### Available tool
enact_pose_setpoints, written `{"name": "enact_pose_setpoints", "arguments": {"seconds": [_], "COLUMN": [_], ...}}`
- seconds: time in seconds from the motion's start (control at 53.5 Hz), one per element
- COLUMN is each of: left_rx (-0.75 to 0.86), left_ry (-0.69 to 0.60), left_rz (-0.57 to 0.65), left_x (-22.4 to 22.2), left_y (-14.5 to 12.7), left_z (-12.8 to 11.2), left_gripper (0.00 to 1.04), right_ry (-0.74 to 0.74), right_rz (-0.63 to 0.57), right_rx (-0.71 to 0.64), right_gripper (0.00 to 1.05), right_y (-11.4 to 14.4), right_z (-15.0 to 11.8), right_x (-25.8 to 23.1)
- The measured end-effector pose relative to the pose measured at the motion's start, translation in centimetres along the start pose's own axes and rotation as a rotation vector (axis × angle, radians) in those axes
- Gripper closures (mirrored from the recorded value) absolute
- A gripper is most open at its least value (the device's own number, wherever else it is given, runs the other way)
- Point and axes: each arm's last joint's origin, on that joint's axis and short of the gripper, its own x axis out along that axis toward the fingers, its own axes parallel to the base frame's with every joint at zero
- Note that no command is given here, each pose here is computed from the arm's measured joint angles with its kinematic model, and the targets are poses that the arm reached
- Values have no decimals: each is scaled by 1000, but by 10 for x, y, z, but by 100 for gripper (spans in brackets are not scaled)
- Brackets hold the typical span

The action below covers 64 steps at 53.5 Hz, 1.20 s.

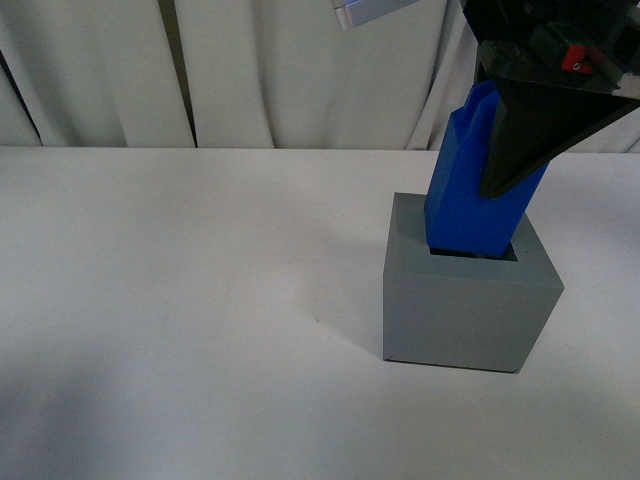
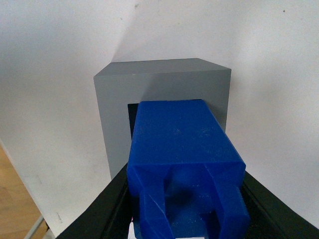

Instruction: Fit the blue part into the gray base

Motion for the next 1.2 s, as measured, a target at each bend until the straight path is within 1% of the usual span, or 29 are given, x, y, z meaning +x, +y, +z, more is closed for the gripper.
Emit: {"name": "enact_pose_setpoints", "arguments": {"seconds": [0.205, 0.579, 1.196], "left_rx": [0, 0, 0], "left_ry": [0, 0, 0], "left_rz": [0, 0, 0], "left_x": [0, 0, 0], "left_y": [0, 0, 0], "left_z": [0, 0, 0], "left_gripper": [6, 6, 6], "right_ry": [7, -12, 21], "right_rz": [-3, 28, 8], "right_rx": [-3, 4, -12], "right_gripper": [57, 57, 58], "right_y": [0, 1, 2], "right_z": [0, -1, -4], "right_x": [0, 1, 1]}}
